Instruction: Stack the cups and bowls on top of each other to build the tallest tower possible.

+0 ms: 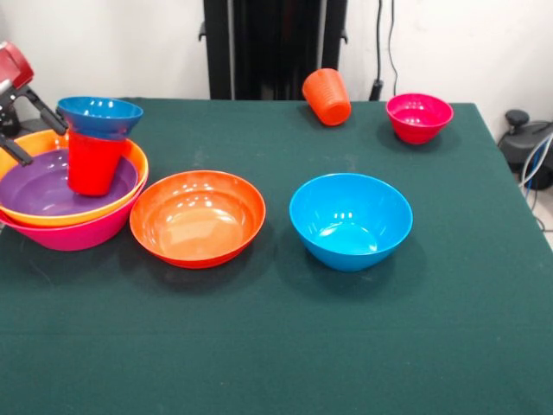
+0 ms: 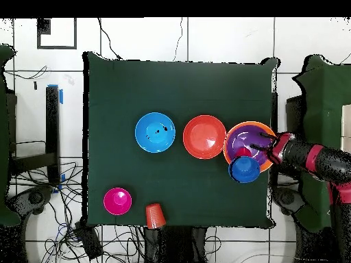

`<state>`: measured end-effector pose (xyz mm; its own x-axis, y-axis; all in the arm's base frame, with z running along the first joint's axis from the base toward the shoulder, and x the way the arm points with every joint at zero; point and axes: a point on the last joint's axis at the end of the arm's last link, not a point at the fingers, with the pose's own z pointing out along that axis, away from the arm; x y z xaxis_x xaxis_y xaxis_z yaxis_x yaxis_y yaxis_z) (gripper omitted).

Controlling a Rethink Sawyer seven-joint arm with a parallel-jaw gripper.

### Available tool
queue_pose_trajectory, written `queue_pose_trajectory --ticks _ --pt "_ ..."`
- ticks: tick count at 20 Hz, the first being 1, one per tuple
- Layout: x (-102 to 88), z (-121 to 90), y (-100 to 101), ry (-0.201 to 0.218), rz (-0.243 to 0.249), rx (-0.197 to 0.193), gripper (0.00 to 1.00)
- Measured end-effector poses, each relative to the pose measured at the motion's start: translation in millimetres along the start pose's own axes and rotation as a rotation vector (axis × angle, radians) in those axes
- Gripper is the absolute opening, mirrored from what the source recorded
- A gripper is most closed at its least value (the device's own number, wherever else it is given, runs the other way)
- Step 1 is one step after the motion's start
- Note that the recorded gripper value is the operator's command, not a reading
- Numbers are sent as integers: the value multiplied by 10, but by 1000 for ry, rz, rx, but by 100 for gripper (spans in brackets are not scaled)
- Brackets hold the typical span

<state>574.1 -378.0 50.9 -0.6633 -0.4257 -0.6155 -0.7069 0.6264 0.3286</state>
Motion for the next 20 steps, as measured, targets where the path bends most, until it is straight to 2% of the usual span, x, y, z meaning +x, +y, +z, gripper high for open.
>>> queue_pose_trajectory --ticks 10,14,20 --pt "138 -73 109 8 8 -7 100" --pt "196 -68 221 31 5 -22 100" --pt "239 -61 313 42 4 -31 100"
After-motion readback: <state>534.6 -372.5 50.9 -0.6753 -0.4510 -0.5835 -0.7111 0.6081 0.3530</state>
